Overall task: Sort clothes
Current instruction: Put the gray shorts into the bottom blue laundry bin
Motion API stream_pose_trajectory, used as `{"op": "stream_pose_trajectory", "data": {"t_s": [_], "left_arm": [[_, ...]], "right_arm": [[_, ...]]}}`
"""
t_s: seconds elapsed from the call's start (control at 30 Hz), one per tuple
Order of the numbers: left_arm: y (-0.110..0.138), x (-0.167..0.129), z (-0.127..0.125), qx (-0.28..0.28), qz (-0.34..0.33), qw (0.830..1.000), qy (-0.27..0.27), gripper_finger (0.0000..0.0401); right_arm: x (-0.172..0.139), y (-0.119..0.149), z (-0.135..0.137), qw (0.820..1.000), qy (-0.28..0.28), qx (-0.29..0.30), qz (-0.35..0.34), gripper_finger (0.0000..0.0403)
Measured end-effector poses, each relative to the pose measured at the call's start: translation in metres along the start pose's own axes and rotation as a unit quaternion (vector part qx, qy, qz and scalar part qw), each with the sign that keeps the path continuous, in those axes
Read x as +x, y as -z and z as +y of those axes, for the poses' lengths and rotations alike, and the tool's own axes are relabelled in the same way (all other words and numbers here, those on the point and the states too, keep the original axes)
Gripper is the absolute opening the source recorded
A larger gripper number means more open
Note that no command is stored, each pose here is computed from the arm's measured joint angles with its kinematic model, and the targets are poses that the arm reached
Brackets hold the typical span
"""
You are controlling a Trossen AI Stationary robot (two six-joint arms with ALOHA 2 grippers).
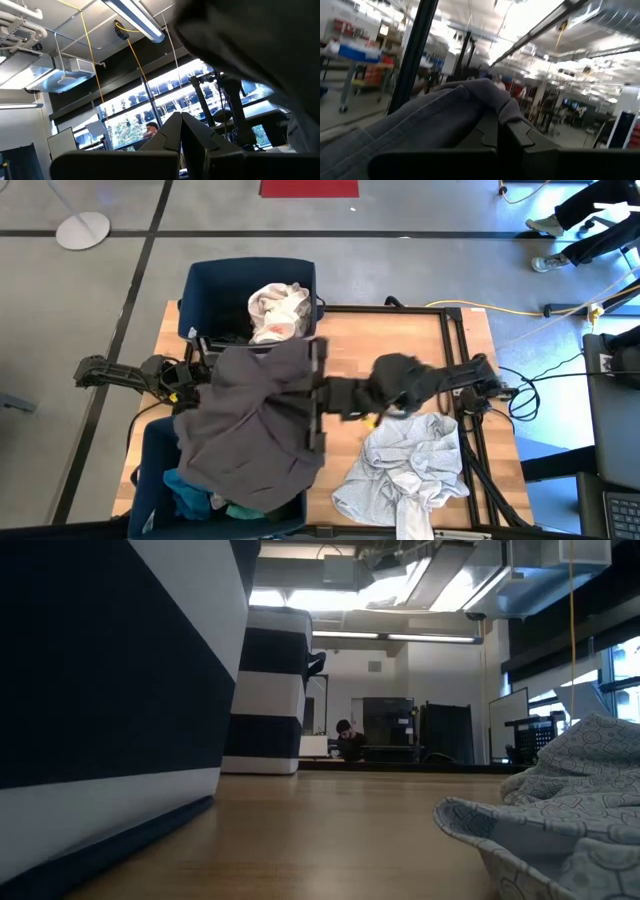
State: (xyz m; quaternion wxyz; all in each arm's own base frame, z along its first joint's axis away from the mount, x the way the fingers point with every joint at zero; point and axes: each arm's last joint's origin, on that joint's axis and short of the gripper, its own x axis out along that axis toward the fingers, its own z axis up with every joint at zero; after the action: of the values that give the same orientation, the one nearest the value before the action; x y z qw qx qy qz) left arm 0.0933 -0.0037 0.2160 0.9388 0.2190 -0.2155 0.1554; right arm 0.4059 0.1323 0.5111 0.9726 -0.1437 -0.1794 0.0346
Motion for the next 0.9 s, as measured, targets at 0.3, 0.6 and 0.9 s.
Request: {"op": "stream_pose_trajectory", "data": {"t_s": [0.3,0.6,0.9], "left_arm": [[0.000,0.000,0.000,-0.001,0.000,1.000,0.000,0.0000],[0.000,0.000,0.000,-0.001,0.000,1.000,0.000,0.0000],[0.000,0.000,0.000,-0.001,0.000,1.000,0.000,0.0000]], "right_arm": [[0.021,0.067,0.031,0.992,-0.041,0.039,0.115,0.0005],[0.029,0.141,0.066,0.960,-0.128,0.041,0.246,0.0032],[0.022,0.184,0.083,0.921,-0.152,0.053,0.355,0.0195]]}}
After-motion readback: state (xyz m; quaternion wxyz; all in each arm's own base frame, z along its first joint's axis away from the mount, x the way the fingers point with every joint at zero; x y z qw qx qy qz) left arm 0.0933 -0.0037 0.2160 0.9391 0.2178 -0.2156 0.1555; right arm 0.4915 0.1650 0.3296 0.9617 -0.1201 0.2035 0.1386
